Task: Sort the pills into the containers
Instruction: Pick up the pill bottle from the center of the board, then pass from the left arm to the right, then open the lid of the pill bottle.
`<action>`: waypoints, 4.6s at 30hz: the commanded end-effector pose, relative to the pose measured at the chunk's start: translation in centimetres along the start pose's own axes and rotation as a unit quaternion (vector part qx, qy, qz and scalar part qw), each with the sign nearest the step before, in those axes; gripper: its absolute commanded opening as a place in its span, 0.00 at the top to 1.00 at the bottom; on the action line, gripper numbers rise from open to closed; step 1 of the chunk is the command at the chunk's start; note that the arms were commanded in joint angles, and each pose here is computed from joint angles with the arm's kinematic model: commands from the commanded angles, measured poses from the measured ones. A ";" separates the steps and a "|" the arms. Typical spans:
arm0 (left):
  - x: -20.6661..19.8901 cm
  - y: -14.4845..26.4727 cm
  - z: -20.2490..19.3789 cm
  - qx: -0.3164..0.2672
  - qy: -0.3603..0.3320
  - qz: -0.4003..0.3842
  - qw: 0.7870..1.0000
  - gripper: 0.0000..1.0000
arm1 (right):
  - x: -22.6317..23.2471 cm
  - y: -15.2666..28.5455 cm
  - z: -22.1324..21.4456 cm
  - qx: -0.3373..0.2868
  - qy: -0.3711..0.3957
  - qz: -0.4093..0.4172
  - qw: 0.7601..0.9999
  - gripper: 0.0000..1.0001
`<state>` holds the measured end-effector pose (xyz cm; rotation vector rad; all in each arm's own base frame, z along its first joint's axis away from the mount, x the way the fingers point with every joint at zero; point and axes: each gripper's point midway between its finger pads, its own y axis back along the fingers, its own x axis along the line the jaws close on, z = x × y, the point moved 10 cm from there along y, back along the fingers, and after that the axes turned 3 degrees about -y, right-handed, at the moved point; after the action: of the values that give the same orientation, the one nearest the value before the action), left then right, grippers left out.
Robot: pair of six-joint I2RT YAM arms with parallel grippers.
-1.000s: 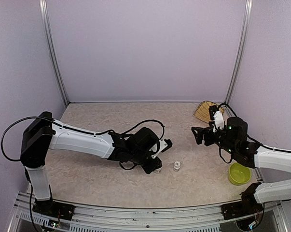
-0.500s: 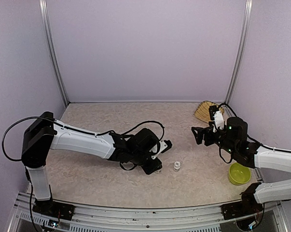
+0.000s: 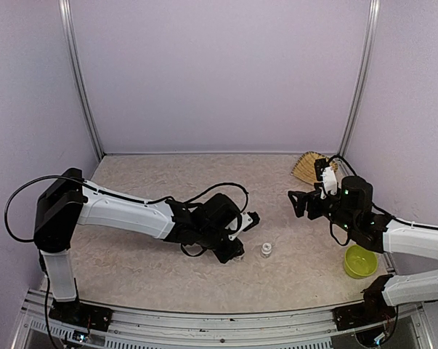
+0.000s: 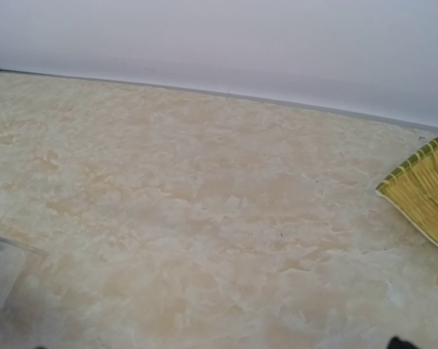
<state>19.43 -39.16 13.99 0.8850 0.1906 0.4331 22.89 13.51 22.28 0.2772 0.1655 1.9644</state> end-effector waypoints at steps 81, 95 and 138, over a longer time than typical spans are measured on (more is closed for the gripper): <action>-2.7 19.7 1.6 -0.484 -0.053 -0.105 0.867 0.94 | 15.9 1.9 3.2 -0.056 -0.073 0.645 0.758 0.63; -1.9 18.5 3.4 -0.445 0.110 -0.111 0.882 0.84 | 15.1 1.6 3.2 -0.109 0.007 0.565 0.818 0.76; -2.3 20.4 3.8 -0.503 0.070 -0.178 0.843 0.02 | 18.1 1.6 3.7 -0.110 -0.108 0.614 0.774 0.83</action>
<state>12.73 -31.66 32.80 -0.2238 0.2374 0.2090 15.72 29.14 27.20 0.5460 -0.4352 3.1660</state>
